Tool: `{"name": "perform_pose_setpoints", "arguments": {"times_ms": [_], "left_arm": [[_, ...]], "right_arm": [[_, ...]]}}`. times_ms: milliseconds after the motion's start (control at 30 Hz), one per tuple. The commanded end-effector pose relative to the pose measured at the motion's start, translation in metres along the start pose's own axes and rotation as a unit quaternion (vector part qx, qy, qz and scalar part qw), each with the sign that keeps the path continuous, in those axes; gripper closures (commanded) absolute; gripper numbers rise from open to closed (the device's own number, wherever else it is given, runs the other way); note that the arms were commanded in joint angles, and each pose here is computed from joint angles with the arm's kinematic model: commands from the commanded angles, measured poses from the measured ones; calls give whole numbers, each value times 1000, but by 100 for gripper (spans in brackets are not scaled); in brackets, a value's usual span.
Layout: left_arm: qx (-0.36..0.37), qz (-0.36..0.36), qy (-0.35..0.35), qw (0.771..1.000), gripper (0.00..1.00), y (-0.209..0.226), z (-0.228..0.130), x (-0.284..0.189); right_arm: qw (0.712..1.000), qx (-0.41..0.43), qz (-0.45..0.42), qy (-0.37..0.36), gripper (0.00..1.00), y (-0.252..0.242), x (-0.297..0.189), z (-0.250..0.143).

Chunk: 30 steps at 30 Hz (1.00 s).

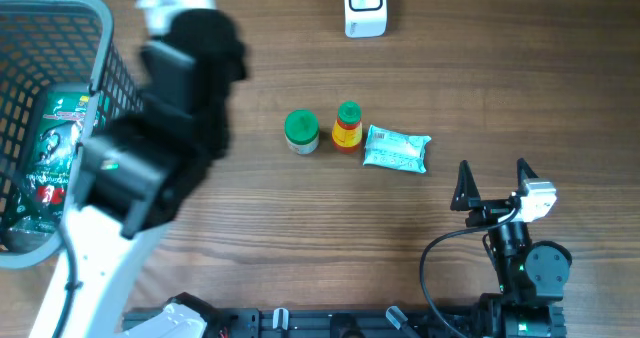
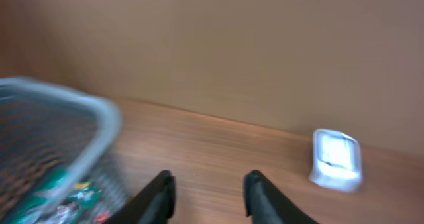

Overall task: Scan the item barcode
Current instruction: 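Reach the left gripper into the basket and grasp the red-white box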

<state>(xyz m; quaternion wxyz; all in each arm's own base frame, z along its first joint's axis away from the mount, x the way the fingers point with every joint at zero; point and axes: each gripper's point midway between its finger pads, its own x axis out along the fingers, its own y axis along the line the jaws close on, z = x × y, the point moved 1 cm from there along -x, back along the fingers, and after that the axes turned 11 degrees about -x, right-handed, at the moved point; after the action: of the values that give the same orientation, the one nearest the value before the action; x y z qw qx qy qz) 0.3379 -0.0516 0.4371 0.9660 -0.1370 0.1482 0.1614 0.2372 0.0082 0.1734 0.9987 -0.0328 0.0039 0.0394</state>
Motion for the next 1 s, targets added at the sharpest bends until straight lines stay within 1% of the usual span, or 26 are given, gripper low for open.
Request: {"name": "perform_pose_setpoints", "arguments": {"times_ms": [0,133,200,333,467,633,700,800,867,967], "left_arm": [[-69,92,-36,993,60,68,29,0],[-114,171,-35,978,62,123,31,5],[-143,211,-25,967,61,152,28,7],[-209,265,-7,942,60,199,19,9],[-269,295,18,917,59,239,10,20],[-310,316,75,894,60,274,-13,43],[-340,347,101,868,59,291,-32,51],[-381,407,146,818,56,318,-66,59],[-395,431,171,793,54,330,-84,65],[-396,449,210,773,46,342,-107,80]], "right_arm": [[1000,-9,6,1,0,2,0,-1],[1000,-9,6,2,0,2,0,-1],[1000,-9,6,1,0,2,0,-1],[1000,-9,6,2,0,2,0,-1],[1000,-9,6,1,0,2,0,-1],[1000,-9,6,2,0,2,0,-1],[1000,-9,6,1,0,2,0,-1],[1000,-9,6,2,0,2,0,-1],[1000,-9,6,1,0,2,0,-1],[1000,-9,6,2,0,2,0,-1]]}}
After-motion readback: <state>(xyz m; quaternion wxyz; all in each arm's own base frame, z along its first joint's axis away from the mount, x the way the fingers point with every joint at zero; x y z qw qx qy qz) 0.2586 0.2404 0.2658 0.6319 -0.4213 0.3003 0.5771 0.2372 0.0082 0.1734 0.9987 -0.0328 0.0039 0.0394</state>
